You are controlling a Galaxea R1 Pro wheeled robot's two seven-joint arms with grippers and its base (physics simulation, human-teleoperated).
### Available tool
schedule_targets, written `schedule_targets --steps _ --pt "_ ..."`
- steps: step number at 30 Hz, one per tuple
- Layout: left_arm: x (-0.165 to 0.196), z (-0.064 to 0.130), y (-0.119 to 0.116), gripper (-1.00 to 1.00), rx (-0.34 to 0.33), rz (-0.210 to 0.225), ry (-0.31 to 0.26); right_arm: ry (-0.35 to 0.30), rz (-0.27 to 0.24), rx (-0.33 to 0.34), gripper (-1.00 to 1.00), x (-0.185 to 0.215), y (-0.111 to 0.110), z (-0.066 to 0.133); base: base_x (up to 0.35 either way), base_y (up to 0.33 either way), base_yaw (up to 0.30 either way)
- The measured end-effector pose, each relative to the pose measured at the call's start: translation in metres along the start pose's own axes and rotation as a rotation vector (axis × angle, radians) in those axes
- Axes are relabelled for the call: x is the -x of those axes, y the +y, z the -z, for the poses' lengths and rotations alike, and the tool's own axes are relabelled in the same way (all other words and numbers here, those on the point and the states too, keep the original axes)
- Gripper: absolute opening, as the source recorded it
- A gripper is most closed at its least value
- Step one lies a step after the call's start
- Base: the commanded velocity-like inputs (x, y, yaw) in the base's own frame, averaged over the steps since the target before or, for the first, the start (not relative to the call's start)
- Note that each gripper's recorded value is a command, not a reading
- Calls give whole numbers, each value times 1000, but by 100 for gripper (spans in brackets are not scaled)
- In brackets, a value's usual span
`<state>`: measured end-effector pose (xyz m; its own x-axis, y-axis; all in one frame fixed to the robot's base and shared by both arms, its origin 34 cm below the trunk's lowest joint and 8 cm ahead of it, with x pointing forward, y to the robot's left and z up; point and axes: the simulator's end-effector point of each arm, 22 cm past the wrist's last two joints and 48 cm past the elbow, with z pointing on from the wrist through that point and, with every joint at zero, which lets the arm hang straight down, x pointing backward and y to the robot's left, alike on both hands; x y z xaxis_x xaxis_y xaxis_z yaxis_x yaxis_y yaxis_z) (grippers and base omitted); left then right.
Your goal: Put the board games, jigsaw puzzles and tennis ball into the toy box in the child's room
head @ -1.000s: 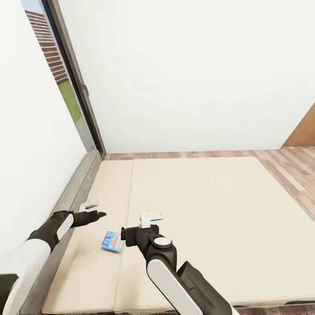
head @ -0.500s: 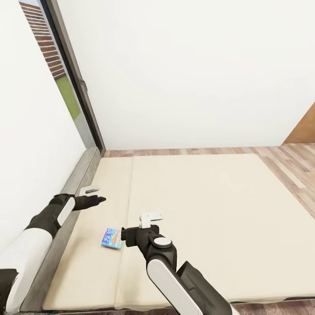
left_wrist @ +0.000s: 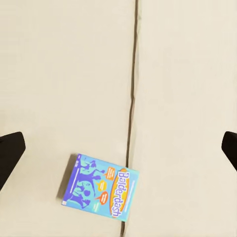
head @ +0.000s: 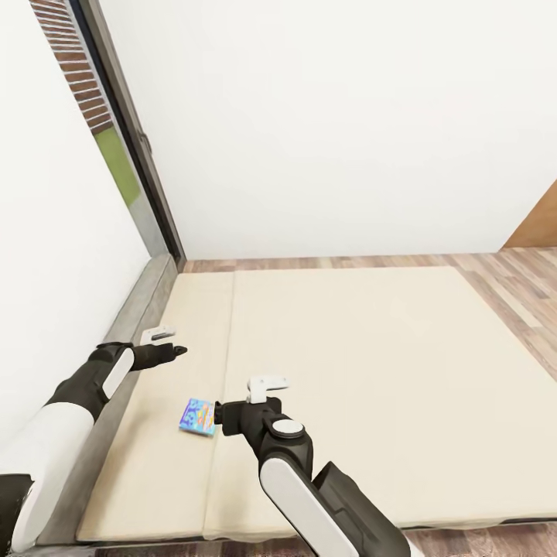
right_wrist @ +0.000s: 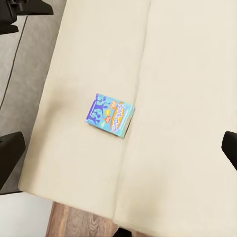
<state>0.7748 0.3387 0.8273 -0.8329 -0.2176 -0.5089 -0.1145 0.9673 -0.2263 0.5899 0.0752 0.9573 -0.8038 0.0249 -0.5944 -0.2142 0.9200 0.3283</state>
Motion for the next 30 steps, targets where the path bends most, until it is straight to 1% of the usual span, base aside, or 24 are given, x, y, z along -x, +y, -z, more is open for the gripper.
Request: schedule_targets --steps 6,10,11,17,25,30 --pt "-4 -5 2 100 2 1 7 2 -25 -12 100 3 -10 -4 0 0 0" --pt "-8 -9 -1 100 -1 1 14 -1 -74 -34 100 11 -27 -8 0 0 0" --pt "-10 -10 -2 100 -3 1 16 -3 -95 -44 100 14 -35 -9 0 0 0" --pt "-15 -15 -3 100 -3 3 26 -1 -138 -67 100 17 -52 -14 0 0 0" --pt "-21 -21 -1 100 -2 5 38 8 -167 -81 100 17 -64 -19 0 0 0" --pt "-25 -24 1 100 -2 10 44 13 -174 -83 100 14 -66 -22 0 0 0"
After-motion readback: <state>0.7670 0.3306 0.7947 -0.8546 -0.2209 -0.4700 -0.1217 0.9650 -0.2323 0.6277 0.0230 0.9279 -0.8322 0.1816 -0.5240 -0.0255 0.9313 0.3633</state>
